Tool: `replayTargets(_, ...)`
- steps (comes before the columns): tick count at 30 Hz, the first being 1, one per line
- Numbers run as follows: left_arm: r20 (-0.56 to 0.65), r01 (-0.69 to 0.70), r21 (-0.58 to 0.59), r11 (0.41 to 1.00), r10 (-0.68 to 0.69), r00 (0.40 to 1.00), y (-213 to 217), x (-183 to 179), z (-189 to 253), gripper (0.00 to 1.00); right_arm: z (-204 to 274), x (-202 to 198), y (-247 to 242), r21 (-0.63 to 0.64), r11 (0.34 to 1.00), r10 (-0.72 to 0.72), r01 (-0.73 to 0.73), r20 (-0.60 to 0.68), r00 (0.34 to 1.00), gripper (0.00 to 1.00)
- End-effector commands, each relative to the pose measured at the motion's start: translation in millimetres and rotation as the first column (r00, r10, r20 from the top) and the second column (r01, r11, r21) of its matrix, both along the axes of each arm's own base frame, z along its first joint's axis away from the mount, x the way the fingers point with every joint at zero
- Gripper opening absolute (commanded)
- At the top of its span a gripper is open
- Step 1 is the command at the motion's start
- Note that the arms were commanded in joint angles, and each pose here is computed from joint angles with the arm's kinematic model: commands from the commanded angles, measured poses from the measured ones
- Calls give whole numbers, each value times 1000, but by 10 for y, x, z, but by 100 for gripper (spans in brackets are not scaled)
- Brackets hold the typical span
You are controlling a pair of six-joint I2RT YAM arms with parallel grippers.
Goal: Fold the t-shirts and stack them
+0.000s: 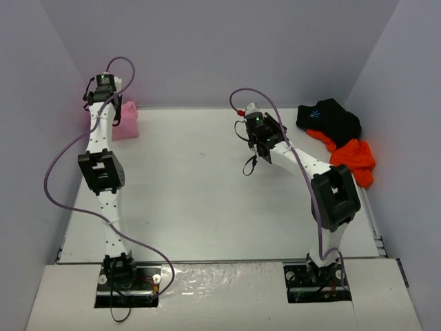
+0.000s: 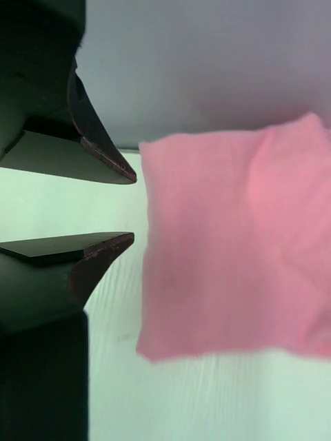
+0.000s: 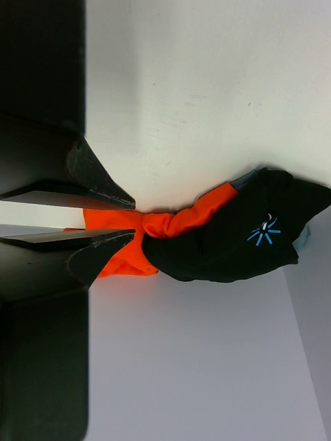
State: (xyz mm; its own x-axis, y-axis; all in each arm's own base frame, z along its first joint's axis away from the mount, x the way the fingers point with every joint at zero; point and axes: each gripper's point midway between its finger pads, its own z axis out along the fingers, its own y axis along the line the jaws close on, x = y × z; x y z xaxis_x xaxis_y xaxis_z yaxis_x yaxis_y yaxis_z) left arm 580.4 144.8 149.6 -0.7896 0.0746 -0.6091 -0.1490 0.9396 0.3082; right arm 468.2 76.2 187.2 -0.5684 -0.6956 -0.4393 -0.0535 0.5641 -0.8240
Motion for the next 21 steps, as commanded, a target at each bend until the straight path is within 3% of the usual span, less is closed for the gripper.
replayTargets(1,107,41,-2,999,-41,993,-207,134,433,32,57,9,-10,34,999,-21,20,48,999,15)
replayTargets(11,65,-18,-40,999,21,998,5,233,-99,31,-178,-34,-29,25,999,-23,23,4,1000,15)
replayTargets(21,13,-75,-1,997,75,997,393,255,-576,31,-352,53,42,23,1000,-14,14,-30,999,15)
